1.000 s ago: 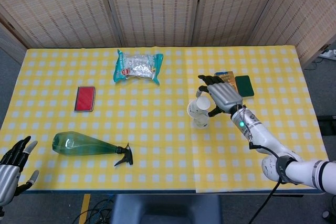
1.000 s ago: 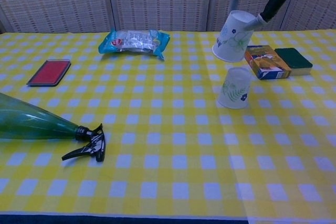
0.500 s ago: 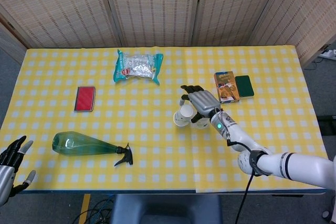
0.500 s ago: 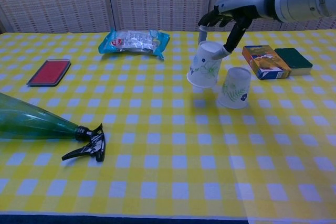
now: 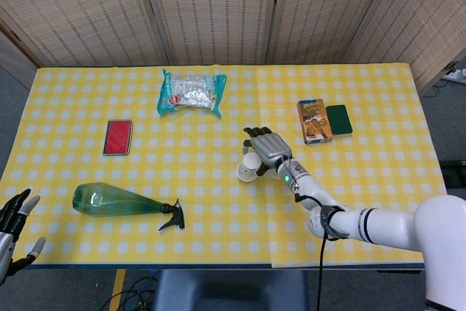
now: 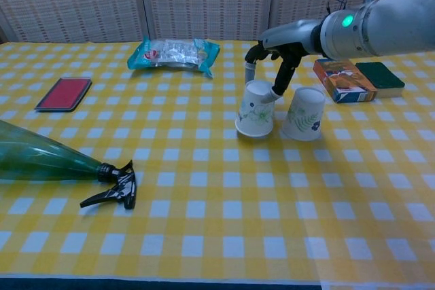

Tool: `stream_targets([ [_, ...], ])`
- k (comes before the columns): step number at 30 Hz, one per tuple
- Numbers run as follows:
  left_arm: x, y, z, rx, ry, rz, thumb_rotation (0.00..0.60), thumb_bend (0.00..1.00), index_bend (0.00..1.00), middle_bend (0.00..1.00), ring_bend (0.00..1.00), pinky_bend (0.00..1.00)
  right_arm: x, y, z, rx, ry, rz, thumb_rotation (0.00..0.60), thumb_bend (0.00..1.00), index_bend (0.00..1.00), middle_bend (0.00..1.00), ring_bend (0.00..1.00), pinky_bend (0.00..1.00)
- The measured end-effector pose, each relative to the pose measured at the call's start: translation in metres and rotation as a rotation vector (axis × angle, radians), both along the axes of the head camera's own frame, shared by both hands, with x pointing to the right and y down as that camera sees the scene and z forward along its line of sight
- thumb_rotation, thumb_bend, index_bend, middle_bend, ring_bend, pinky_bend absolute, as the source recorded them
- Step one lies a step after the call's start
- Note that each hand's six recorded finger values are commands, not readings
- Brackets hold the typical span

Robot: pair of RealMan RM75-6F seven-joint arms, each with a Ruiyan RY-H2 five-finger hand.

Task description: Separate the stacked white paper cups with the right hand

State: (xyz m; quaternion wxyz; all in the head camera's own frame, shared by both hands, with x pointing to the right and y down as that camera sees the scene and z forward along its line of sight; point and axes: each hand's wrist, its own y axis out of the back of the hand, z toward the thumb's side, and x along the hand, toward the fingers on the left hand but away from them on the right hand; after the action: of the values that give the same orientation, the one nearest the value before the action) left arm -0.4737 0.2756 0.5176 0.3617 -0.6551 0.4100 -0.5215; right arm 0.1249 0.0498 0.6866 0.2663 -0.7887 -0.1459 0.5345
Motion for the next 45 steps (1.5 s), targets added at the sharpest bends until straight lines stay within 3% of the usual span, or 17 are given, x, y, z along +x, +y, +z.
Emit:
stream_targets([
  [15,-0.003,0.001,-0.003,0.008,-0.006,-0.013,0.6,0.38,0.0,0.0,0.05,0.2,-0.007,0.004,0.014,0.003,0.06,-0.024,0.6,0.28,0.38,0.0,0.0,0.0],
  [18,-0.003,0.001,-0.002,0.008,-0.012,-0.014,0.6,0.38,0.0,0.0,0.05,0.2,-0.006,0.005,0.016,-0.014,0.062,-0.026,0.6,0.27,0.26,0.0,0.0,0.0],
  [21,-0.003,0.001,-0.002,0.01,-0.013,-0.016,0.6,0.38,0.0,0.0,0.05,0.2,-0.003,0.004,0.013,-0.026,0.063,-0.03,0.6,0.25,0.06,0.0,0.0,0.0],
  [23,-0.003,0.001,-0.003,0.012,-0.016,-0.016,0.6,0.38,0.0,0.0,0.05,0.2,-0.001,0.003,0.009,-0.029,0.059,-0.031,0.6,0.23,0.01,0.0,0.0,0.0],
  [33,0.001,0.002,0.0,0.008,-0.027,-0.002,0.6,0.38,0.0,0.0,0.05,0.2,0.008,-0.001,-0.018,-0.021,0.002,-0.013,0.6,0.2,0.0,0.0,0.0,0.0],
  [39,0.004,0.003,0.008,-0.012,-0.044,0.006,0.6,0.38,0.0,0.0,0.05,0.2,0.037,-0.001,-0.055,0.056,-0.047,0.013,0.6,0.2,0.0,0.0,0.0,0.0],
  [45,0.011,0.002,0.023,-0.061,-0.059,0.026,0.6,0.38,0.0,0.0,0.05,0.2,0.087,0.008,-0.087,0.206,-0.072,0.026,0.6,0.19,0.0,0.0,0.0,0.0],
])
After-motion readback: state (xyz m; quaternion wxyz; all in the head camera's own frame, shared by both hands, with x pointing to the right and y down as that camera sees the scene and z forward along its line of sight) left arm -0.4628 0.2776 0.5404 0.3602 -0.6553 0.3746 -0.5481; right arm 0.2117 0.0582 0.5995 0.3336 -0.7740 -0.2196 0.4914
